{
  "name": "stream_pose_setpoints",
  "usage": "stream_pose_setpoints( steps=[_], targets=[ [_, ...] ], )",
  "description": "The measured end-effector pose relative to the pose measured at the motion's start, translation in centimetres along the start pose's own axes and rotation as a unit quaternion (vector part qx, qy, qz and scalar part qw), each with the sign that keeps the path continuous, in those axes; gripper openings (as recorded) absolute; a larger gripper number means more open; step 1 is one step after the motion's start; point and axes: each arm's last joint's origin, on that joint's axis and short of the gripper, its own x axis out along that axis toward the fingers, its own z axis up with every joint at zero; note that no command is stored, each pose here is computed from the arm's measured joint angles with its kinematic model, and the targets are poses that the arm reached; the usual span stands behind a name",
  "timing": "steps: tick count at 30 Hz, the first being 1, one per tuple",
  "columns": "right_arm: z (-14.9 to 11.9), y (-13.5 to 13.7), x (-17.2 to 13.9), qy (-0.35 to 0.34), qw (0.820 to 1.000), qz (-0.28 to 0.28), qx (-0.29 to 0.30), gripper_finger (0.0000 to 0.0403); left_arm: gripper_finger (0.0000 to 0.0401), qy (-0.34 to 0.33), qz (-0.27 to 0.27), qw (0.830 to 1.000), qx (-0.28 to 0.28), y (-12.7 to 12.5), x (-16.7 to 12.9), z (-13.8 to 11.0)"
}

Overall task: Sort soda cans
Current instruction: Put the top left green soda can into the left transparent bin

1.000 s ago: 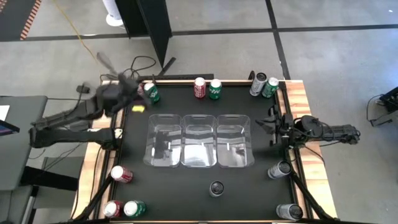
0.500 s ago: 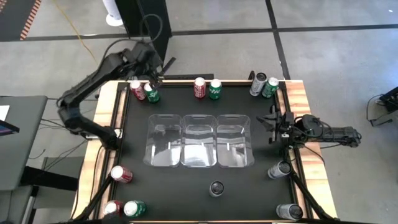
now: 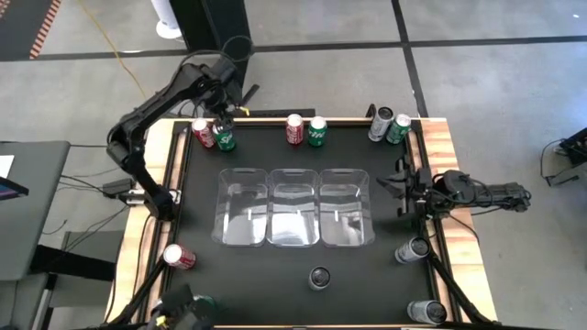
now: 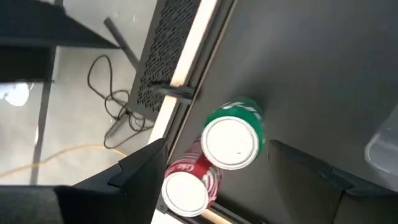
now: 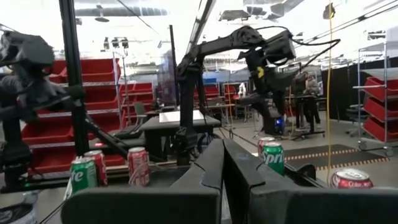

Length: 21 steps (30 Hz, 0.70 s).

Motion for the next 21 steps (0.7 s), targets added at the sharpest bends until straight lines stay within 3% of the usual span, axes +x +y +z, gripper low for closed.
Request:
stream_pose_setpoints(
  steps=[6,9,21],
  targets=[
    [-0.2,0.0,0.0,0.010,1.000,-0.001,-0.002,0.0029,0.0280,0.000,0.007,0.997,-0.073,1.8,0.3,-1.0],
    [-0.2,0.0,0.0,0.010,1.000,-0.002,-0.002,0.0029,0.0281,-0.005,-0.035,0.996,-0.087,2.5,0.5,-1.7],
    [-0.2,0.0,0.0,0.010,1.000,-0.003,-0.002,0.0029,0.0309,-0.025,-0.057,0.998,0.006,2.2,0.5,-1.5]
  ],
)
